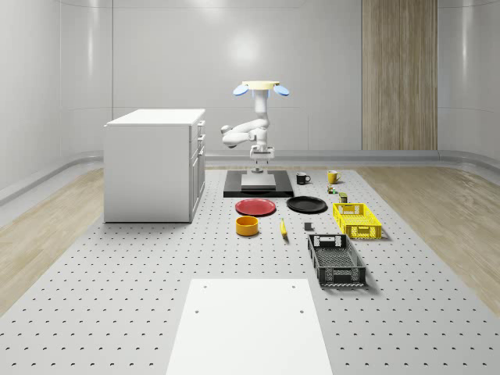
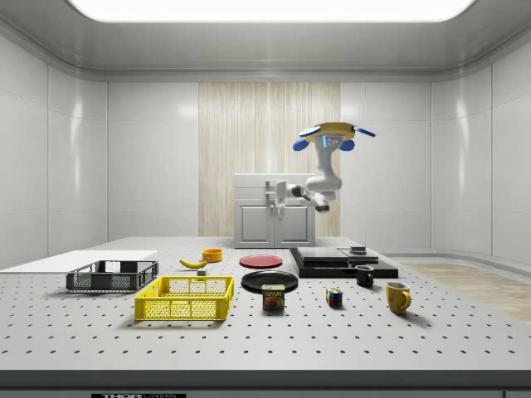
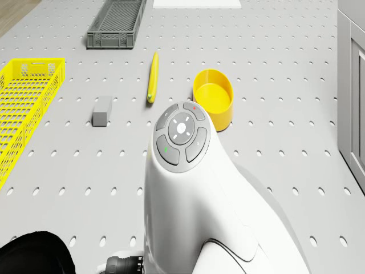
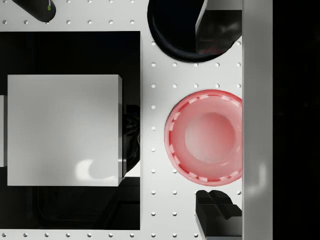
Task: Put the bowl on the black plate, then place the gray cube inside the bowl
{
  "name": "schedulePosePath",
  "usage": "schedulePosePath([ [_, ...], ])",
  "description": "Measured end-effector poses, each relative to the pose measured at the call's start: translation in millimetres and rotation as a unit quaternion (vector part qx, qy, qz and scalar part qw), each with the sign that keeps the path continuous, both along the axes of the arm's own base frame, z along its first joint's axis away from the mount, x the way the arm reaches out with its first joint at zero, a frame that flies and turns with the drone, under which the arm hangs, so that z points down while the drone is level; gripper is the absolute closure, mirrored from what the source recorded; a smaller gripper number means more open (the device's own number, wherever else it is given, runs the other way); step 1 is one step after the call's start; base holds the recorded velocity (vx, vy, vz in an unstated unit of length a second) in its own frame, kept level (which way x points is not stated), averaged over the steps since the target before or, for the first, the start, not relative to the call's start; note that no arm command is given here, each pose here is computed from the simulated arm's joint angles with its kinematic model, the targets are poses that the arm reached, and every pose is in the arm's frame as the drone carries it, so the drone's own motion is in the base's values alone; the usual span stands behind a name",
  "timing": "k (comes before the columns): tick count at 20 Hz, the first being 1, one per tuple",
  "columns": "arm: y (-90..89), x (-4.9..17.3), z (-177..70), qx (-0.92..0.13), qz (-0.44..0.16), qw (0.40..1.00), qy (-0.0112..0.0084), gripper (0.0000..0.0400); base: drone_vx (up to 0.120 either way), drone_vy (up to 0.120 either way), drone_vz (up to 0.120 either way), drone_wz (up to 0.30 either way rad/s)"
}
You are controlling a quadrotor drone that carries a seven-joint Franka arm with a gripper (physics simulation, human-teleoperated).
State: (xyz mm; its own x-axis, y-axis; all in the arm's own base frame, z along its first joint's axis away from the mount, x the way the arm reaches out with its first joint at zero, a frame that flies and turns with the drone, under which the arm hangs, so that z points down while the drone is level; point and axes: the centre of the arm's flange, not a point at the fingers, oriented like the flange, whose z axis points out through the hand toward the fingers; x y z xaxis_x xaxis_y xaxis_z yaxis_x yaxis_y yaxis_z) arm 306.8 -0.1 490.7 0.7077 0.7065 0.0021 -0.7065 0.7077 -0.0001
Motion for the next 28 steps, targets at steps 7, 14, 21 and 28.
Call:
schedulePosePath([
  [7, 0.0, 0.0, 0.0, 0.000, 0.000, 1.000, 0.0000, 0.0000, 0.120, 0.000, -0.057, 0.000],
  [14, 0.0, 0.0, 0.0, 0.000, 0.000, 1.000, 0.0000, 0.0000, 0.120, 0.000, -0.080, 0.000],
  [21, 0.0, 0.0, 0.0, 0.000, 0.000, 1.000, 0.0000, 0.0000, 0.120, -0.040, 0.000, 0.000],
  [28, 0.1, 0.0, 0.0, 0.000, 0.000, 1.000, 0.0000, 0.0000, 0.120, 0.000, -0.017, 0.000],
])
